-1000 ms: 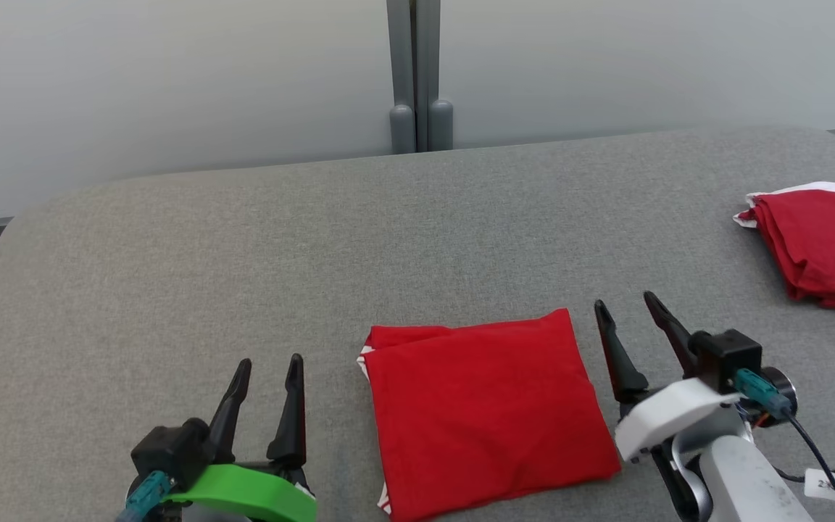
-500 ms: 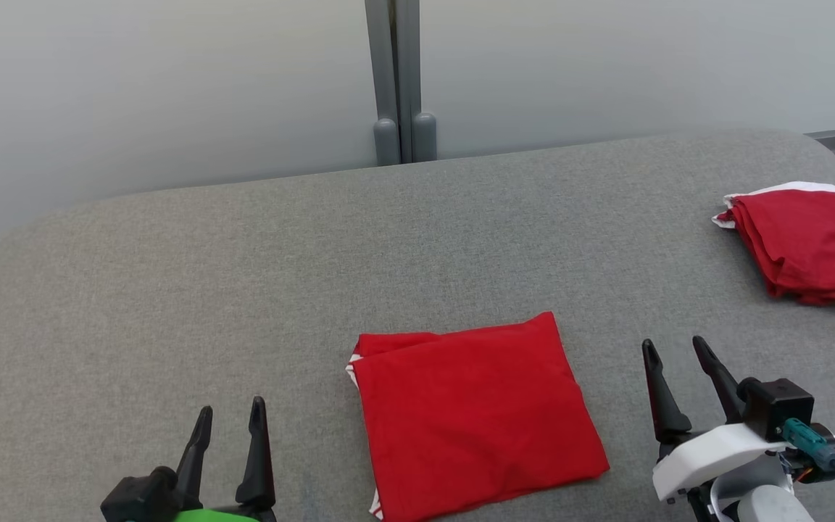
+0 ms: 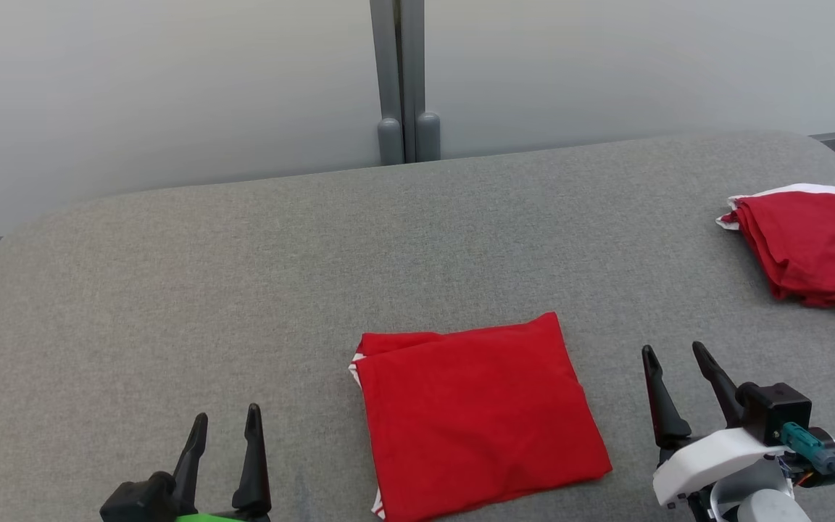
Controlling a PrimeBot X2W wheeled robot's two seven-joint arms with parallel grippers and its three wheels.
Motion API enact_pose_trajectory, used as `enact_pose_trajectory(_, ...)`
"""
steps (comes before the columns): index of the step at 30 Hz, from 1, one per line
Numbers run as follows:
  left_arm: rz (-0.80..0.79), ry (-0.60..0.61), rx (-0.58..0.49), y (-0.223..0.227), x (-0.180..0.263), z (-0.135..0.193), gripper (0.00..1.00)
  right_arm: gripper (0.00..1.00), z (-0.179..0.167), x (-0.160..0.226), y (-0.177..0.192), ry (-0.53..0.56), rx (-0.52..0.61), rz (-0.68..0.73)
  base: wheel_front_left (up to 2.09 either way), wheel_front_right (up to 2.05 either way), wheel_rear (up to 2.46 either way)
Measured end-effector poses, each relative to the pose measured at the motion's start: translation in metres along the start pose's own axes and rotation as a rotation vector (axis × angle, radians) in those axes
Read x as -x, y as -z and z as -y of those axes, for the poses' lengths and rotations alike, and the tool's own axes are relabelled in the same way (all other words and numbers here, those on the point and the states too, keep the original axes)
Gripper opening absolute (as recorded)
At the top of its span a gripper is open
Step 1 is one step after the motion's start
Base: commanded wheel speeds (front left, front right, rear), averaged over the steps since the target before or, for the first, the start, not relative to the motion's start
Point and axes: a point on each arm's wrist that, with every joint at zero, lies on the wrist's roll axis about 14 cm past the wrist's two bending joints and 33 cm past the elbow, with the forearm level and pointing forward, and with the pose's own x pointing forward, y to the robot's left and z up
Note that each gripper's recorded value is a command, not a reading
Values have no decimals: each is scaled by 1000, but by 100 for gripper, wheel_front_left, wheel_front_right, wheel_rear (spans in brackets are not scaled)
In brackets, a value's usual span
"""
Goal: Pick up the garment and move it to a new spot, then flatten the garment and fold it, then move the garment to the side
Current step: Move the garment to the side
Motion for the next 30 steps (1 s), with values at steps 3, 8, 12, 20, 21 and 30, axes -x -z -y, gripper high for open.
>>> enact_pose_trajectory(3,1,-3,1,0,0,-1,100,100,-1,0,0,-2,0,-1,0,0,0)
enact_pose_trajectory(8,0,-6,2,0,0,-2,100,100,-3,-1,0,-9,2,-2,0,0,0)
enact_pose_trajectory(12,-11,-9,-8,4,1,-4,100,100,-10,-4,2,-33,14,-10,0,0,0)
enact_pose_trajectory(20,-19,-22,-16,6,1,-8,100,100,-37,-28,21,-125,79,-172,0,0,0)
enact_pose_trajectory(21,-17,-26,-17,5,1,-9,100,100,-39,-30,26,-134,87,-207,0,0,0)
enact_pose_trajectory(30,-24,-76,-17,7,6,-25,100,100,-52,-29,81,-215,126,-524,0,0,0)
